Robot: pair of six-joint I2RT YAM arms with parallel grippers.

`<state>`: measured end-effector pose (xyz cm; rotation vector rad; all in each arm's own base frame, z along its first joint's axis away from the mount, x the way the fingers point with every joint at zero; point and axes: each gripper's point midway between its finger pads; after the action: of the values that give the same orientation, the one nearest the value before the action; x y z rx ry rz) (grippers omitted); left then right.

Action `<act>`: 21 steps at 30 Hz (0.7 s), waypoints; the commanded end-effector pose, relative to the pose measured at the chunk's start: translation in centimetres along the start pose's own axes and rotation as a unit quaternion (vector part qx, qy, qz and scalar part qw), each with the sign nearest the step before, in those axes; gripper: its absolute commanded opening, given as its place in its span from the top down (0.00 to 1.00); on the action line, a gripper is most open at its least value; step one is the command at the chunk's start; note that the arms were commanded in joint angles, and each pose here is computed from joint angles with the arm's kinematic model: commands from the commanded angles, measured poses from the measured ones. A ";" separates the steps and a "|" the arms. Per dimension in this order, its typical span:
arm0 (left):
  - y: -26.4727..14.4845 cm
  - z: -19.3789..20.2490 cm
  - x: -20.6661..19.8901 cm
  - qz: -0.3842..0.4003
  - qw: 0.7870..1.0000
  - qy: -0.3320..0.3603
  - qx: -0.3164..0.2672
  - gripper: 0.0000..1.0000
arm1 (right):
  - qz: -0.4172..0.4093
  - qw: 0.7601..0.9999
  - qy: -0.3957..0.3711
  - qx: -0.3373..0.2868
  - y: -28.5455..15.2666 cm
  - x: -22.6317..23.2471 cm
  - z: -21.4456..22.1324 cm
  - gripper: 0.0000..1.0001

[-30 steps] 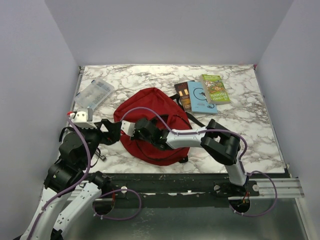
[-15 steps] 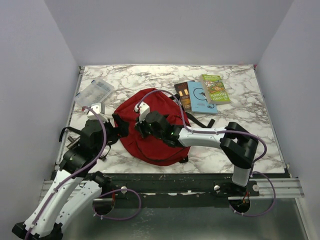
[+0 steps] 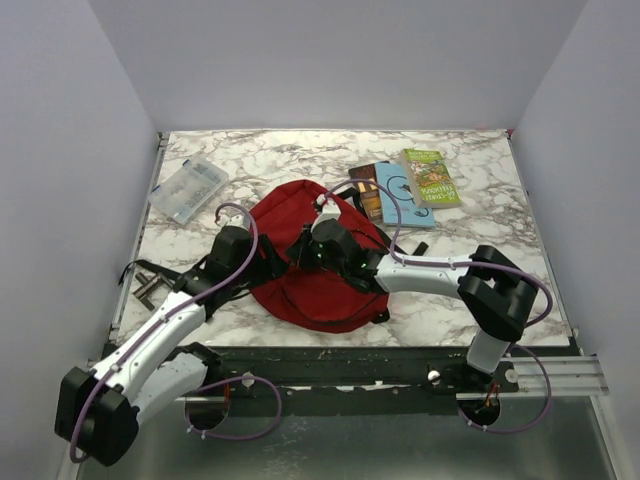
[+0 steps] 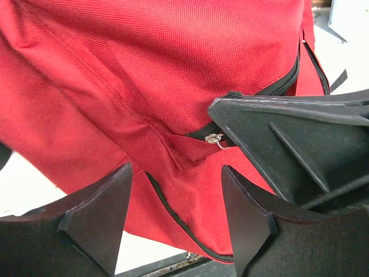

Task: Pack the student bag
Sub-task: Zip the student bag at the center of the board.

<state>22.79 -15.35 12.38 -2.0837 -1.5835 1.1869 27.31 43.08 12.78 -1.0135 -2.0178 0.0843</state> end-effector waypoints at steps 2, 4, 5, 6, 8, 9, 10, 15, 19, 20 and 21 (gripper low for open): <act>2.4 0.1 -2.3 0.061 0.997 -0.030 0.034 0.39 | 0.008 0.997 0.062 -0.052 -0.7 1.5 -3.5 0.99; 3.3 0.5 -2.6 0.072 0.995 -0.031 0.053 0.39 | -0.009 0.996 0.066 -0.054 -0.9 2.0 -3.6 1.00; 3.6 0.5 -2.8 0.076 0.995 -0.029 0.060 0.39 | -0.016 0.996 0.072 -0.056 -1.0 2.1 -3.6 0.99; 4.0 0.7 -2.9 0.077 0.994 -0.030 0.071 0.39 | -0.023 0.995 0.075 -0.055 -1.1 2.5 -3.7 0.99; 4.5 1.5 -2.8 0.076 0.992 -0.037 0.092 0.41 | -0.031 0.995 0.079 -0.053 -1.1 3.0 -3.7 0.99; 4.6 2.1 -2.7 0.075 0.991 -0.044 0.103 0.41 | -0.032 0.995 0.083 -0.055 -1.1 3.1 -3.8 0.99; 4.6 2.8 -2.6 0.076 0.990 -0.051 0.109 0.41 | -0.031 0.994 0.085 -0.056 -1.1 3.0 -3.9 0.99; 3.9 5.0 -1.4 0.077 0.989 -0.060 0.113 0.29 | -0.021 0.995 0.084 -0.055 -0.8 2.9 -4.0 0.99; 3.1 5.7 -1.3 0.088 0.988 -0.061 0.107 0.14 | -0.024 0.994 0.087 -0.061 -0.9 2.9 -4.1 1.00; 2.9 5.7 -1.2 0.090 0.989 -0.060 0.102 0.13 | -0.022 0.994 0.086 -0.057 -0.8 2.9 -4.0 1.00; 2.9 5.7 -1.1 0.090 0.989 -0.058 0.100 0.12 | -0.024 0.994 0.086 -0.055 -0.9 3.0 -4.0 0.99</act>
<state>21.26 -18.64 6.92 -2.0433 -1.3136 1.4765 28.00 42.50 13.29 -1.0499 -1.8890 0.0042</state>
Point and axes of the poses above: each gripper's point midway between its finger pads, its own y axis out along the fingers, its own x axis along the line the jaws close on, z = x × y, and after that the axes turned 9 degrees about y, right-handed
